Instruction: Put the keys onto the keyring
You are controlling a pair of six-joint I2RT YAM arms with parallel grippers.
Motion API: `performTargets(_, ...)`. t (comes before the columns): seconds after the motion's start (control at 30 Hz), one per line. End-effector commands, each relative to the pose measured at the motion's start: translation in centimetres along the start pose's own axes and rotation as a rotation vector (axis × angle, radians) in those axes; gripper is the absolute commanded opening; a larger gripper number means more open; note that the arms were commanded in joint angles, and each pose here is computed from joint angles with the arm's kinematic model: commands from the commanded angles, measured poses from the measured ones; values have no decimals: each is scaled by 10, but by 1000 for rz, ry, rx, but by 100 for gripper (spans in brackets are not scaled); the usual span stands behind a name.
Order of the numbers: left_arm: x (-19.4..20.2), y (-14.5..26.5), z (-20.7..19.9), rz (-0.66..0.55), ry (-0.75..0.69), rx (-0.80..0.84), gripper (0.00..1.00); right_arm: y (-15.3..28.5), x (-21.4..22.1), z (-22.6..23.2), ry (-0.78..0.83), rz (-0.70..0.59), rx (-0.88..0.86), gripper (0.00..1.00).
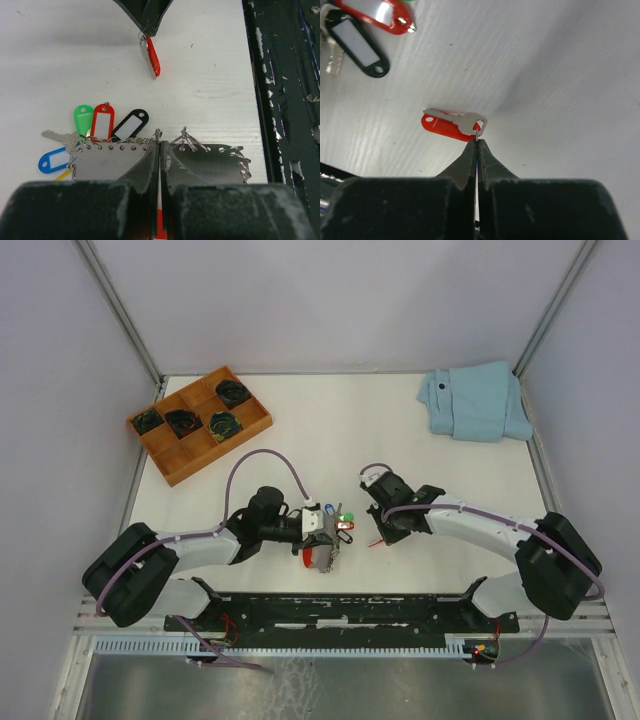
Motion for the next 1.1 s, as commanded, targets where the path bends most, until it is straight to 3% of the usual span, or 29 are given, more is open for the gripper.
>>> performTargets(0.0,-11,-2,7,-48,-33,-18,3,-9,-26,-2,-41,-76,78,1)
performTargets(0.4,-10,-3,8,-45,-25,-13,3,-40,-45,-11,-99,-146,125,1)
performTargets(0.77,-11,-3,8,-46,-21,-13,3,-24,-43,-16,-188,-242,123,27)
performTargets(1.07,-11,-3,9,-45,-17,-12,3,-23,-34,-15,-233,-310,67,32)
Point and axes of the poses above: each gripper's point midway between its finger pads, its own y axis back along the fingers, its own z axis along the line the jaws close on, x = y × z, the point moved 10 cm from there along y, back along the fingers, and after that the axes turned 7 degrees about -y, right-handed, at the moved point
